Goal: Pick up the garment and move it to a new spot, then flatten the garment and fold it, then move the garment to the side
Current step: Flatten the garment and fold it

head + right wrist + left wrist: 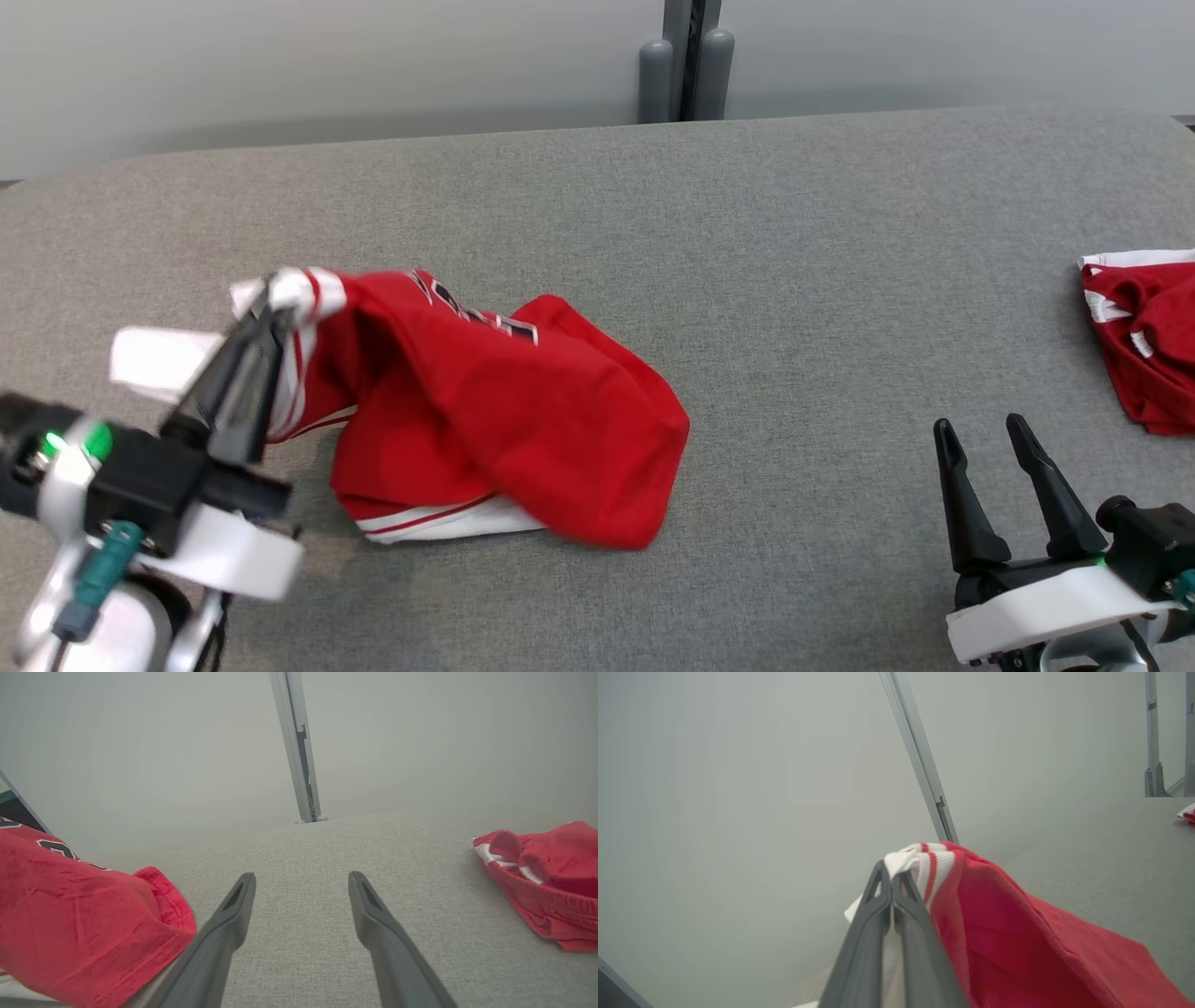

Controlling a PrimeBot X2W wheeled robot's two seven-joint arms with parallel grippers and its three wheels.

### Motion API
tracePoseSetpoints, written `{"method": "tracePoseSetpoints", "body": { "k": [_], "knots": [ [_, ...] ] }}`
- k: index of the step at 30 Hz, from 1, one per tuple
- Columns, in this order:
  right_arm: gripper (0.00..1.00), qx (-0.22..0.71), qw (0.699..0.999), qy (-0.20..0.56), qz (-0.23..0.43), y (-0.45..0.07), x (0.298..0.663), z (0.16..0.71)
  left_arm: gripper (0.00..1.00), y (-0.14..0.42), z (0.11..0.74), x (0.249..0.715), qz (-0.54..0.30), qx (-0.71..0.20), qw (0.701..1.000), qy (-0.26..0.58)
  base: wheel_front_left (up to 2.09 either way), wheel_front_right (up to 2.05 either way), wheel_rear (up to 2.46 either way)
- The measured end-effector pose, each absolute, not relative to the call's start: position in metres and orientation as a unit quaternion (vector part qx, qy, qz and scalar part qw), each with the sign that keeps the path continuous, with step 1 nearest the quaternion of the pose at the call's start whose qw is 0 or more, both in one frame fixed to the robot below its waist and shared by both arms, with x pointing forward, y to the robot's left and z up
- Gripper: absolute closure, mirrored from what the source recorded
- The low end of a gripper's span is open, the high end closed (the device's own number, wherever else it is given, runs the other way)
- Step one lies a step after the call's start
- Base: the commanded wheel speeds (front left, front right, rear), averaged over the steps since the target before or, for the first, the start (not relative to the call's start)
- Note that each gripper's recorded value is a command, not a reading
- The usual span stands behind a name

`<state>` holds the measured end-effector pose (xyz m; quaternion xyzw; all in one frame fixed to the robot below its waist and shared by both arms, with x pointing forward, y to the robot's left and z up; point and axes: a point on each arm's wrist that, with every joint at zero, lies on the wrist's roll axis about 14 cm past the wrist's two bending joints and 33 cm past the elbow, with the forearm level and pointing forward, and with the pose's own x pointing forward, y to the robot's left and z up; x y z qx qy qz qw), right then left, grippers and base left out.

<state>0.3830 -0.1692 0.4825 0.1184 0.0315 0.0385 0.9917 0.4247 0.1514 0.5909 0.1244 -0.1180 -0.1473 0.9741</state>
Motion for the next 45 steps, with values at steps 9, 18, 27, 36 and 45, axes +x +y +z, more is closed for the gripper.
{"method": "tracePoseSetpoints", "body": {
  "k": [9,18,27,36,45],
  "knots": [
    [0.0,0.123,0.991,0.037,0.033,-0.172,0.384,0.478,1.0,0.14,0.464,0.383,-0.142,0.026,0.987,0.072,0.0,0.0,0.0],
    [0.0,0.11,0.992,0.037,0.045,-0.166,0.386,0.483,0.0,0.14,0.444,0.368,-0.103,-0.072,0.989,0.083,0.0,0.0,0.0],
    [0.0,0.096,0.994,0.022,0.05,-0.166,0.378,0.5,0.0,0.152,0.505,0.374,-0.077,-0.101,0.992,-0.018,0.0,0.0,0.0],
    [0.0,0.085,0.995,0.015,0.052,-0.167,0.367,0.51,0.0,0.186,0.523,0.364,-0.033,-0.065,0.997,-0.034,0.0,0.0,0.0],
    [0.0,0.082,0.995,0.017,0.059,-0.162,0.364,0.51,0.0,0.2,0.505,0.347,-0.008,-0.078,0.997,0.007,0.0,0.0,0.0]
  ]
}}
